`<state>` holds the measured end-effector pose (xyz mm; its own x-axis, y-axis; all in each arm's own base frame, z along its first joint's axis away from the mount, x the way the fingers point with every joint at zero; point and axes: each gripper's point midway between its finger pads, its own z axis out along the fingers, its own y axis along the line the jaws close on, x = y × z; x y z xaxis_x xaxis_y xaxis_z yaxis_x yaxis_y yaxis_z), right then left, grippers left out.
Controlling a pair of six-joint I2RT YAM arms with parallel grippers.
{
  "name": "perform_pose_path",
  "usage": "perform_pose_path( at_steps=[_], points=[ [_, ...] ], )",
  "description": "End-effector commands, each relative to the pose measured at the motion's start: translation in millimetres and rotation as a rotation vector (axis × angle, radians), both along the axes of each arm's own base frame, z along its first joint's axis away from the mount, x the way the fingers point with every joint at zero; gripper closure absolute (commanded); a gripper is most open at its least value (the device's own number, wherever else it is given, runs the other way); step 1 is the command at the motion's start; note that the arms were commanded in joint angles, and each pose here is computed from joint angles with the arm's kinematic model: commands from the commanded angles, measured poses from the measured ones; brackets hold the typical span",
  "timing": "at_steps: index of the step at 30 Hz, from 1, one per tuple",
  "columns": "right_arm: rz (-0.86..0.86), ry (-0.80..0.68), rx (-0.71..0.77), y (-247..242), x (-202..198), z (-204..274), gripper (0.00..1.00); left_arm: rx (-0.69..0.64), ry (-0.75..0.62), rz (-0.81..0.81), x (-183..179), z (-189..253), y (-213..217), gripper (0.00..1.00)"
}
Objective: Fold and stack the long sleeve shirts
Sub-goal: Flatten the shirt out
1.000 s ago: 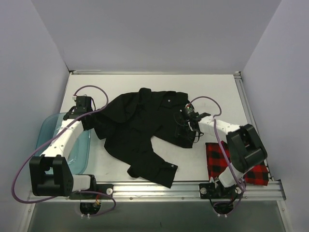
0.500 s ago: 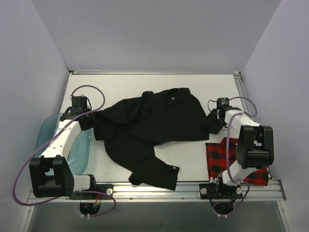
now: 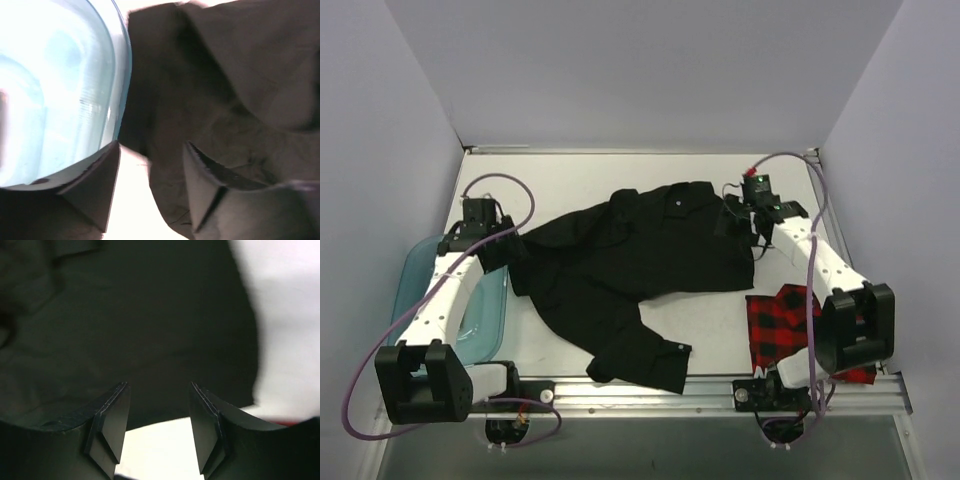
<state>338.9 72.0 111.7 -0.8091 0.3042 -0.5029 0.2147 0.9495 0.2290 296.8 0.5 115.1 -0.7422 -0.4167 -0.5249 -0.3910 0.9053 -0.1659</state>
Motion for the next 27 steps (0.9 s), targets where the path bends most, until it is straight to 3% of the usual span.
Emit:
perform_pose_path(
  at_steps=[1,3,6,12,23,27],
  points=[
    [0.179,0.026,0.021,44.5,7.1,-1.9,0.50,0.066,-0.219,0.050,14.3,75.2,13.5,0.33],
    [0.247,0.020,0.046,73.0,12.6,-3.2,0.50,0.042,-0.264,0.020,13.8,92.7,6.5,0.25],
    [0.304,0.045,0.073,105.0,25.4,-15.7,0.49,-0.032,-0.276,-0.087,13.5,98.4,-30.6,0.24],
    [0.301,0.165,0.101,121.2,44.3,-63.1,0.50,-0.057,-0.136,-0.213,2.8,43.1,-86.1,0.25],
    [0.113,0.386,0.023,41.5,6.0,-115.4,0.50,-0.115,0.039,-0.269,-16.2,-49.8,-151.3,0.25],
    [0.023,0.441,0.065,9.4,-13.7,-116.7,0.49,-0.126,0.183,-0.289,-41.7,-92.2,-159.2,0.25]
  ],
)
